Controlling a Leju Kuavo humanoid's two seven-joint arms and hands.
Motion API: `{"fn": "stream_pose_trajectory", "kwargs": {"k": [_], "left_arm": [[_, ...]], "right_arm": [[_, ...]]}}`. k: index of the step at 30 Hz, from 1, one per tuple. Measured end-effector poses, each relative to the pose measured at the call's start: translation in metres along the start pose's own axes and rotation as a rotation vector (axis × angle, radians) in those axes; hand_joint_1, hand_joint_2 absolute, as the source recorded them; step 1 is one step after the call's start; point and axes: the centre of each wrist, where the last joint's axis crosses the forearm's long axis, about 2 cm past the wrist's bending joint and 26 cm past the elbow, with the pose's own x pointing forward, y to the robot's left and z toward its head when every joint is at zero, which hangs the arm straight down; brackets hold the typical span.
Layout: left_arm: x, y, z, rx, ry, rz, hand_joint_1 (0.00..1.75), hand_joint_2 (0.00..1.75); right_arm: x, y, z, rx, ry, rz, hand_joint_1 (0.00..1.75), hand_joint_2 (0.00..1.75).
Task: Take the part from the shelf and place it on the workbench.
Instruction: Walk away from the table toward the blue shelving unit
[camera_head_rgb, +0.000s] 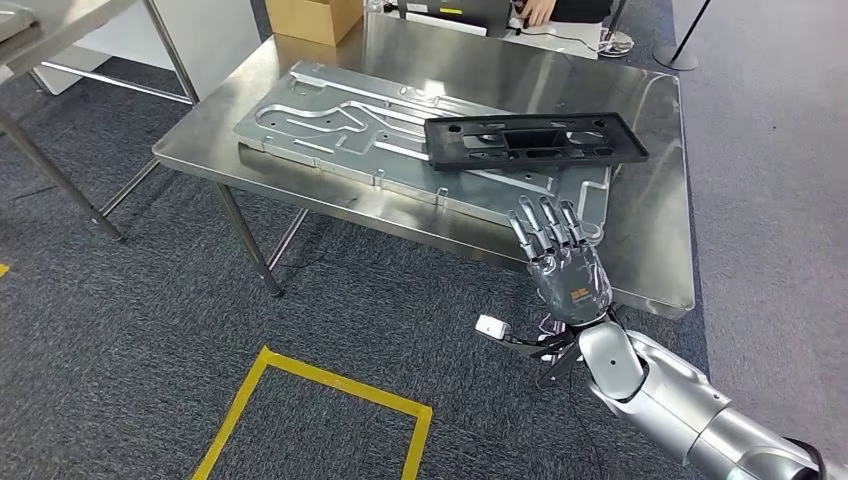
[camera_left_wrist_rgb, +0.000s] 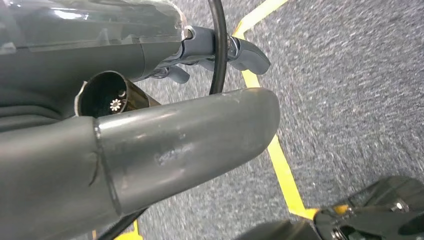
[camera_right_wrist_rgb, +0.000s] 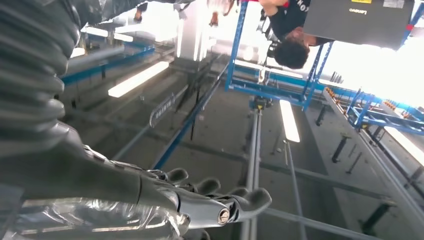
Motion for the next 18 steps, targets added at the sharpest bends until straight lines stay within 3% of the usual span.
{"fn": "stream_pose_trajectory", "kwargs": {"k": [18], "left_arm": [[0.0043,-0.0022,0.0007,0.000,0.005,0.007,0.00,0.00]], "right_arm": [[0.0023,0.0022,0.0009,0.012,-0.034,0.000,0.00,1.75]]}}
